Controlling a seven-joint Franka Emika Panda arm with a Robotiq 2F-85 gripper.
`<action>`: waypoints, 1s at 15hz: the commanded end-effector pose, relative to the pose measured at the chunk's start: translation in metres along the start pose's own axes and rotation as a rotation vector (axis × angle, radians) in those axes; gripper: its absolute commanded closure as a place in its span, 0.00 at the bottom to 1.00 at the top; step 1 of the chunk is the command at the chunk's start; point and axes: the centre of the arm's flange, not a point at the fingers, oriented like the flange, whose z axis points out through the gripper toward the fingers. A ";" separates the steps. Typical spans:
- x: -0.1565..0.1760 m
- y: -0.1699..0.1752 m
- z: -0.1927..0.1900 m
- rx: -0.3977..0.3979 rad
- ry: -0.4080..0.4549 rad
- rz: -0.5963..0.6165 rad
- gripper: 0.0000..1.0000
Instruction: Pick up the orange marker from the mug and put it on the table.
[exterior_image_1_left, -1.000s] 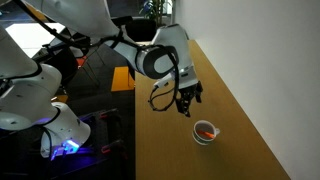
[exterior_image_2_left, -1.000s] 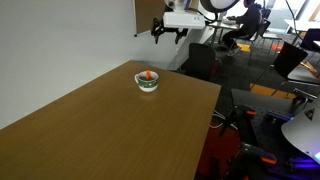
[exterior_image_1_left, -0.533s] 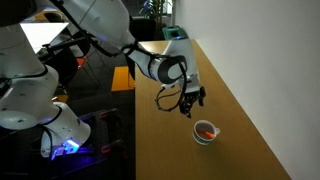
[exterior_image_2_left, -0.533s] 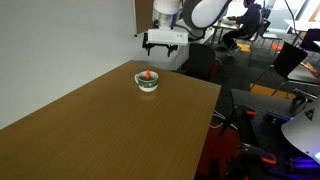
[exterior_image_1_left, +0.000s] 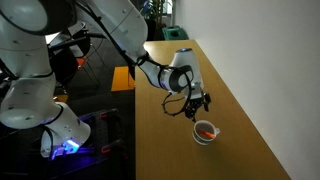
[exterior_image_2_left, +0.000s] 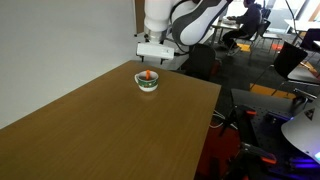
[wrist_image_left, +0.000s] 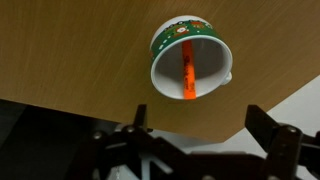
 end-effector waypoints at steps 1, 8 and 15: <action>-0.001 -0.011 0.022 0.012 0.032 0.022 0.00; 0.003 -0.015 0.057 -0.022 0.052 -0.009 0.00; 0.005 -0.021 0.077 -0.018 0.014 -0.008 0.23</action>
